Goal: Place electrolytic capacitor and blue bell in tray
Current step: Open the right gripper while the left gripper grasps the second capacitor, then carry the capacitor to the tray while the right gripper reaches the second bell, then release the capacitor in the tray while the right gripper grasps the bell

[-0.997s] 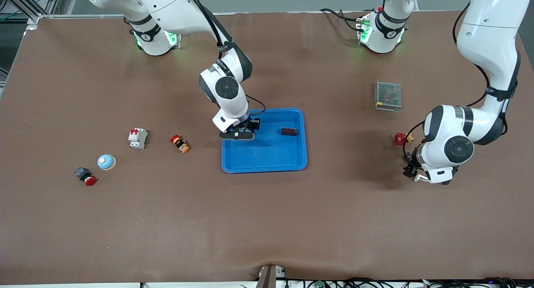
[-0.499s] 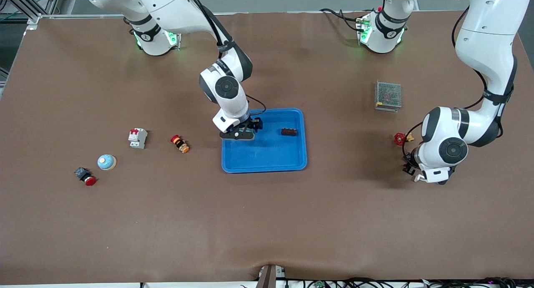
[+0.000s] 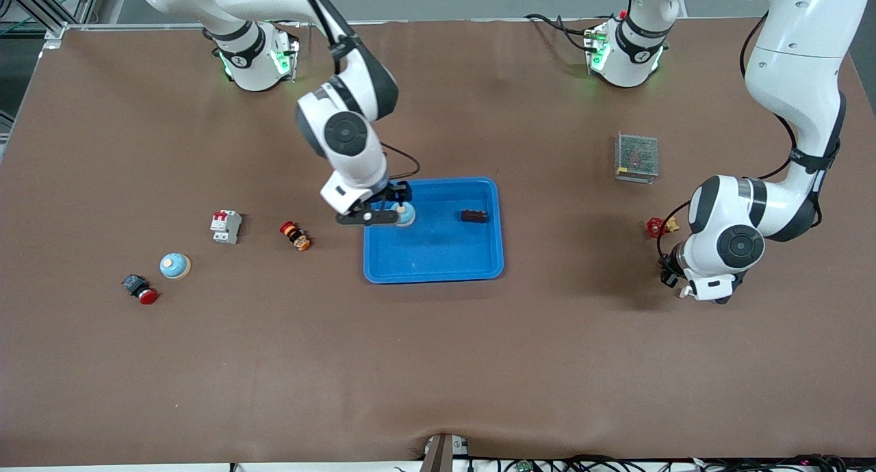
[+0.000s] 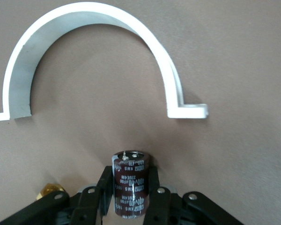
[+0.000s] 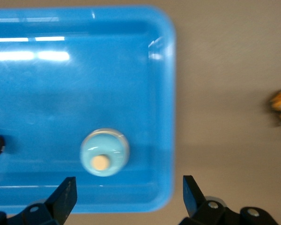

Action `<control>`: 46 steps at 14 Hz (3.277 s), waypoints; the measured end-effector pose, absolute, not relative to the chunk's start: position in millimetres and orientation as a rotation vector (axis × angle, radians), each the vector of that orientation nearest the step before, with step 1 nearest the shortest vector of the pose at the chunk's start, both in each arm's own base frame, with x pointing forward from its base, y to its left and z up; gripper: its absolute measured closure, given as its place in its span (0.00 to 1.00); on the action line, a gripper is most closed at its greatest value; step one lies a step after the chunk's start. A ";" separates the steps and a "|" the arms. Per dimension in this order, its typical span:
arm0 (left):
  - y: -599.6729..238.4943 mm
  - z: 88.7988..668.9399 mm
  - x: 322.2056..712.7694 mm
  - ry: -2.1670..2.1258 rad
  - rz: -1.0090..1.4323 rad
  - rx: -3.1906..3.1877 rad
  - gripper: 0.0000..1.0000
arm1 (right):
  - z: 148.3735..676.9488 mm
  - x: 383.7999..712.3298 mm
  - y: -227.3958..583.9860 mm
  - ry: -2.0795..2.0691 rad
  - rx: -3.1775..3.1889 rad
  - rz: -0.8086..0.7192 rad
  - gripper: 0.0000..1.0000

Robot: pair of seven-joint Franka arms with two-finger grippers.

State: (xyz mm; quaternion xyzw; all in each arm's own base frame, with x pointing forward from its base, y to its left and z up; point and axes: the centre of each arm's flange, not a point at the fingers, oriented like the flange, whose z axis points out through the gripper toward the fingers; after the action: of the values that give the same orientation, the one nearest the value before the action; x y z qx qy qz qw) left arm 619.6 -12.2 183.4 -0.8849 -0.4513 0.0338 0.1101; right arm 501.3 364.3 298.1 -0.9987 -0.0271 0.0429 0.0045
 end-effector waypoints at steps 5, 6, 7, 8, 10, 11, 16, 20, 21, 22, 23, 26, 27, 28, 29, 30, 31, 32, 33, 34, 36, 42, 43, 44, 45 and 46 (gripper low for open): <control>-38.5 202.8 634.4 -1.317 0.046 -2.656 0.67 | 332.2 562.3 244.5 -0.366 -3.133 0.108 0.00; -46.0 207.6 637.6 -1.323 0.034 -2.666 0.67 | 335.0 570.6 224.0 -0.433 -3.139 0.098 0.00; -54.4 212.7 640.6 -1.331 0.022 -2.676 0.67 | 337.4 577.7 204.3 -0.504 -3.138 0.091 0.00; -64.9 217.9 643.2 -1.348 0.011 -2.683 0.67 | 339.3 584.2 184.3 -0.573 -3.129 0.088 0.00; -90.4 229.5 647.3 -1.396 -0.010 -2.695 0.67 | 340.9 596.0 141.7 -0.696 -3.102 0.081 0.00; -104.2 235.6 649.1 -1.413 -0.023 -2.702 0.67 | 340.4 600.9 121.7 -0.747 -3.089 0.072 0.00; -159.9 248.1 648.1 -1.508 -0.067 -2.681 0.67 | 324.8 607.2 51.7 -0.934 -3.045 -0.007 0.00; -200.8 258.6 651.5 -1.615 -0.095 -2.661 0.67 | 319.7 609.1 2.8 -1.041 -3.020 -0.044 0.00; -216.9 261.1 651.2 -1.652 -0.090 -2.657 0.67 | 318.1 609.3 -9.1 -1.061 -3.016 -0.046 0.00; -233.7 262.3 649.5 -1.683 -0.086 -2.652 0.67 | 315.7 609.6 -19.0 -1.080 -3.011 -0.048 0.00; -249.4 263.4 647.0 -1.715 -0.081 -2.644 0.67 | 312.4 609.9 -27.3 -1.101 -3.006 -0.048 0.00; -288.8 260.5 634.5 -1.784 -0.062 -2.613 0.67 | 297.8 608.8 -48.0 -1.154 -2.985 -0.023 0.00; -303.4 258.4 628.2 -1.803 -0.056 -2.601 0.67 | 293.0 608.0 -55.8 -1.170 -2.979 -0.019 0.00; -318.9 256.9 621.1 -1.822 -0.051 -2.589 0.67 | 288.6 606.7 -64.5 -1.186 -2.976 -0.023 0.00; -333.9 256.1 613.8 -1.839 -0.048 -2.578 0.67 | 284.6 604.4 -73.4 -1.202 -2.973 -0.028 0.00; -349.0 256.0 605.8 -1.856 -0.046 -2.568 0.67 | 280.5 601.6 -82.6 -1.216 -2.968 -0.028 0.00; -363.8 256.3 597.5 -1.870 -0.045 -2.560 0.67 | 276.8 599.6 -90.8 -1.227 -2.965 -0.025 0.00; -377.9 256.4 589.0 -1.882 -0.044 -2.553 0.67 | 272.9 598.2 -98.3 -1.234 -2.963 -0.023 0.00; -391.0 255.4 580.5 -1.891 -0.041 -2.547 0.67 | 267.6 596.9 -103.6 -1.241 -2.959 -0.022 0.00; -402.6 252.8 572.4 -1.896 -0.037 -2.540 0.67 | 261.8 596.1 -106.4 -1.248 -2.952 -0.024 0.00; -424.7 244.7 557.5 -1.919 -0.025 -2.523 0.67 | 248.8 595.8 -108.2 -1.267 -2.930 -0.031 0.00; -458.9 205.5 539.1 -1.959 0.022 -2.480 0.67 | 217.6 594.1 -118.2 -1.295 -2.917 -0.031 0.00; -459.2 198.7 538.2 -1.956 0.028 -2.476 0.67 | 215.2 593.5 -119.4 -1.295 -2.916 -0.027 0.00; -459.0 195.0 538.4 -1.956 0.032 -2.474 0.67 | 213.3 593.0 -120.6 -1.293 -2.916 -0.023 0.00; -458.7 193.5 539.1 -1.957 0.032 -2.472 0.67 | 211.9 592.4 -121.9 -1.291 -2.916 -0.020 0.00; -458.4 193.6 539.9 -1.959 0.031 -2.471 0.67 | 210.7 591.9 -123.2 -1.291 -2.915 -0.017 0.00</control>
State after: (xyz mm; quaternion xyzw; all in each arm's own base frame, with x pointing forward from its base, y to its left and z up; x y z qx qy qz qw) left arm 539.9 -458.4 193.6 -0.7836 -0.6211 0.0099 -0.0059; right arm 591.9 -123.2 210.7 -0.9141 -0.4047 -0.0053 -0.0233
